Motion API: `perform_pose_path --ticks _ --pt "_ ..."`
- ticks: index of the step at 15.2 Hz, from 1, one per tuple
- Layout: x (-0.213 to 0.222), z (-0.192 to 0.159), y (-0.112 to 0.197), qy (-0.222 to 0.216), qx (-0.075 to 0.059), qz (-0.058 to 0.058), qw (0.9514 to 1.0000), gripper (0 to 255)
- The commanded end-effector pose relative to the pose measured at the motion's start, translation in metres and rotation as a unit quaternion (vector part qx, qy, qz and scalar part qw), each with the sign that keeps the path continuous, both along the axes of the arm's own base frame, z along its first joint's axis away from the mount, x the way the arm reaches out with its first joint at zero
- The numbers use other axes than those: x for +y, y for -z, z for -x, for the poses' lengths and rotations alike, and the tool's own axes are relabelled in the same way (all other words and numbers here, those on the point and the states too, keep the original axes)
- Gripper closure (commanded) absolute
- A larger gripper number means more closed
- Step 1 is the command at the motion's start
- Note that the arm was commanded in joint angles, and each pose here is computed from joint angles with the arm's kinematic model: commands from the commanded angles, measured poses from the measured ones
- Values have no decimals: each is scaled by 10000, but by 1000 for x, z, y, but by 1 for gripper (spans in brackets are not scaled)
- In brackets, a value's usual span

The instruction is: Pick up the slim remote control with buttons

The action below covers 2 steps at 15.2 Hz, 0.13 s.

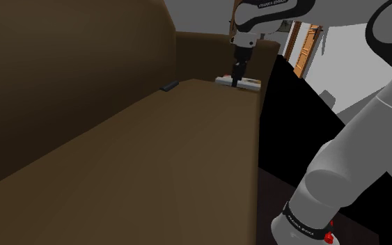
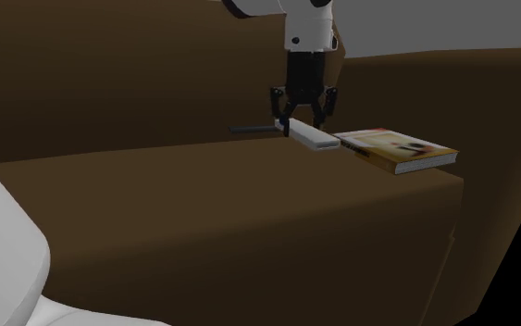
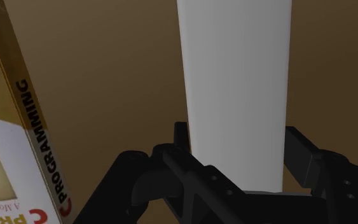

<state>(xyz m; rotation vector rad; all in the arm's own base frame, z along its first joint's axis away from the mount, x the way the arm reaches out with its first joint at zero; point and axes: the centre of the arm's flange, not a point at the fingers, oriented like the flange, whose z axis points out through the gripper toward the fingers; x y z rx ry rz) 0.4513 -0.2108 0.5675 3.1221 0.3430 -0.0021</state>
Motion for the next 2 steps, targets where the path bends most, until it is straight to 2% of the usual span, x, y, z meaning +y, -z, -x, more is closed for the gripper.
perform_pose_path --ticks 1,2 --pt "0 1 -6 0 0 1 10000 255" --pt "0 1 -6 0 0 1 10000 255"
